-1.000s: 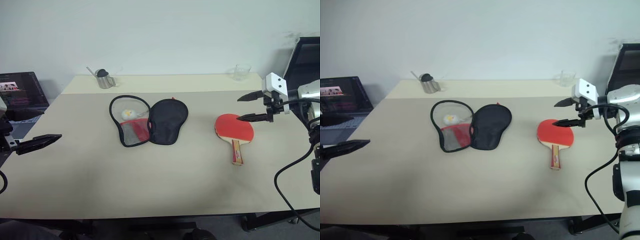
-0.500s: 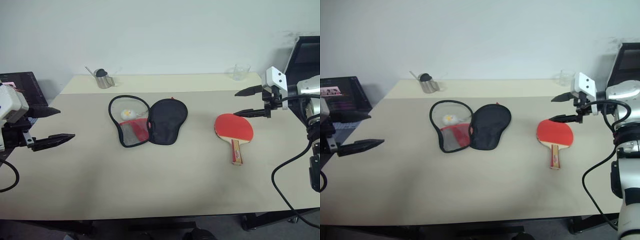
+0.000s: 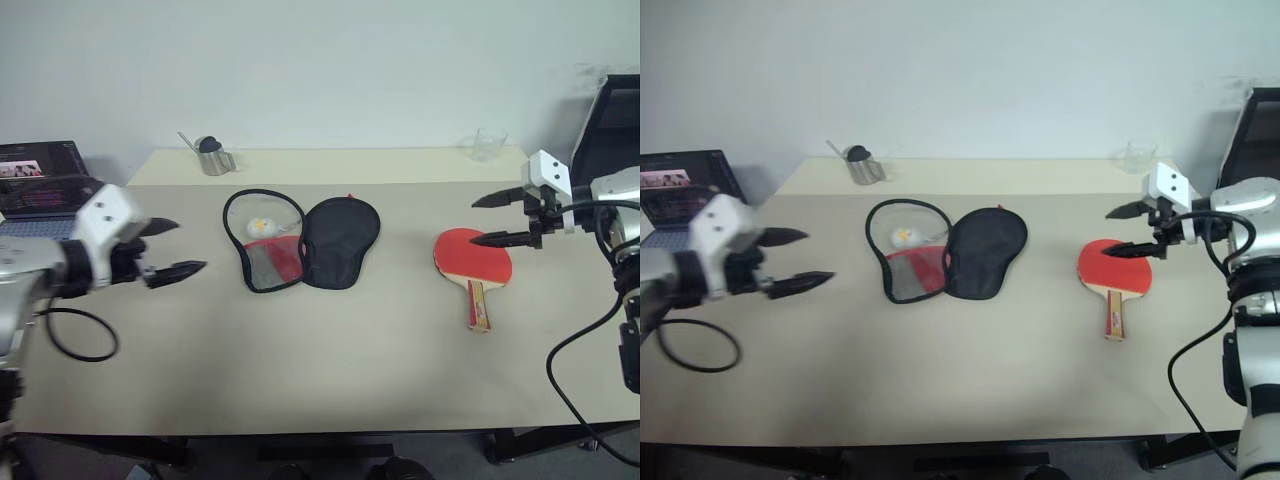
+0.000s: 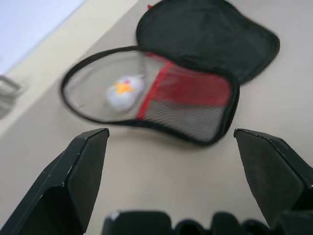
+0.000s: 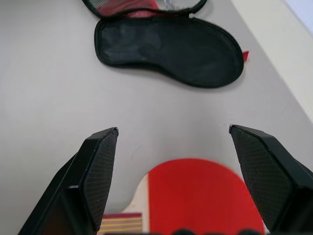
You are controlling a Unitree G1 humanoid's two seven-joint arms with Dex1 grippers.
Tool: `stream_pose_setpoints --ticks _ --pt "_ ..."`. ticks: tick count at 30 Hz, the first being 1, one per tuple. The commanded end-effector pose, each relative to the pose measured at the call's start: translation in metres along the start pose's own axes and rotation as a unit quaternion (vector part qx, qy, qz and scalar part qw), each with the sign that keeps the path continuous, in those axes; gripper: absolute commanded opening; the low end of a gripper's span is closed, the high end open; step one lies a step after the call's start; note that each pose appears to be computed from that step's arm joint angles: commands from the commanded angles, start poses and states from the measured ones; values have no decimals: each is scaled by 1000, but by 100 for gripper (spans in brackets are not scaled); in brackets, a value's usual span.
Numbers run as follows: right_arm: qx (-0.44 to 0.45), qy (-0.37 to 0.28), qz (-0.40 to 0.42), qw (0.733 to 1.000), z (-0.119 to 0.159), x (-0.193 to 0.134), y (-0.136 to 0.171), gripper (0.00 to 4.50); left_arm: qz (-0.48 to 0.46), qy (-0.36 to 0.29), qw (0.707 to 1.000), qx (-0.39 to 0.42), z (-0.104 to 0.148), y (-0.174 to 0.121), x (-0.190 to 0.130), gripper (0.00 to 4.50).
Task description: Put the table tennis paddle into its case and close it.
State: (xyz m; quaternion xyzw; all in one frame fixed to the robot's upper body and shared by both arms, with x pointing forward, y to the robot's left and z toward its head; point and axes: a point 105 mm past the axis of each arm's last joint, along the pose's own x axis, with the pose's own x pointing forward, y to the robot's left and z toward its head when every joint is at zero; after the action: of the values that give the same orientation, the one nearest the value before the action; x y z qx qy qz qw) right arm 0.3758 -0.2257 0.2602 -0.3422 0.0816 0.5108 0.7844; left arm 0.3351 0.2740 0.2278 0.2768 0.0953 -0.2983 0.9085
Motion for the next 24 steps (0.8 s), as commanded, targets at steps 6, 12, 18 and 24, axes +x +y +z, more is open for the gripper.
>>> stream_pose_setpoints --ticks 6,12,18,24 --pt "-40 -25 35 998 30 11 4 394 85 -17 996 -38 17 -5 61 450" --pt "-47 -57 63 995 39 30 15 394 136 6 985 -109 17 -18 100 450" --pt "-40 -66 81 994 35 39 28 394 203 17 957 -206 21 -36 143 450" --pt "-34 -72 76 994 35 42 31 394 182 -9 956 -228 48 -60 176 450"
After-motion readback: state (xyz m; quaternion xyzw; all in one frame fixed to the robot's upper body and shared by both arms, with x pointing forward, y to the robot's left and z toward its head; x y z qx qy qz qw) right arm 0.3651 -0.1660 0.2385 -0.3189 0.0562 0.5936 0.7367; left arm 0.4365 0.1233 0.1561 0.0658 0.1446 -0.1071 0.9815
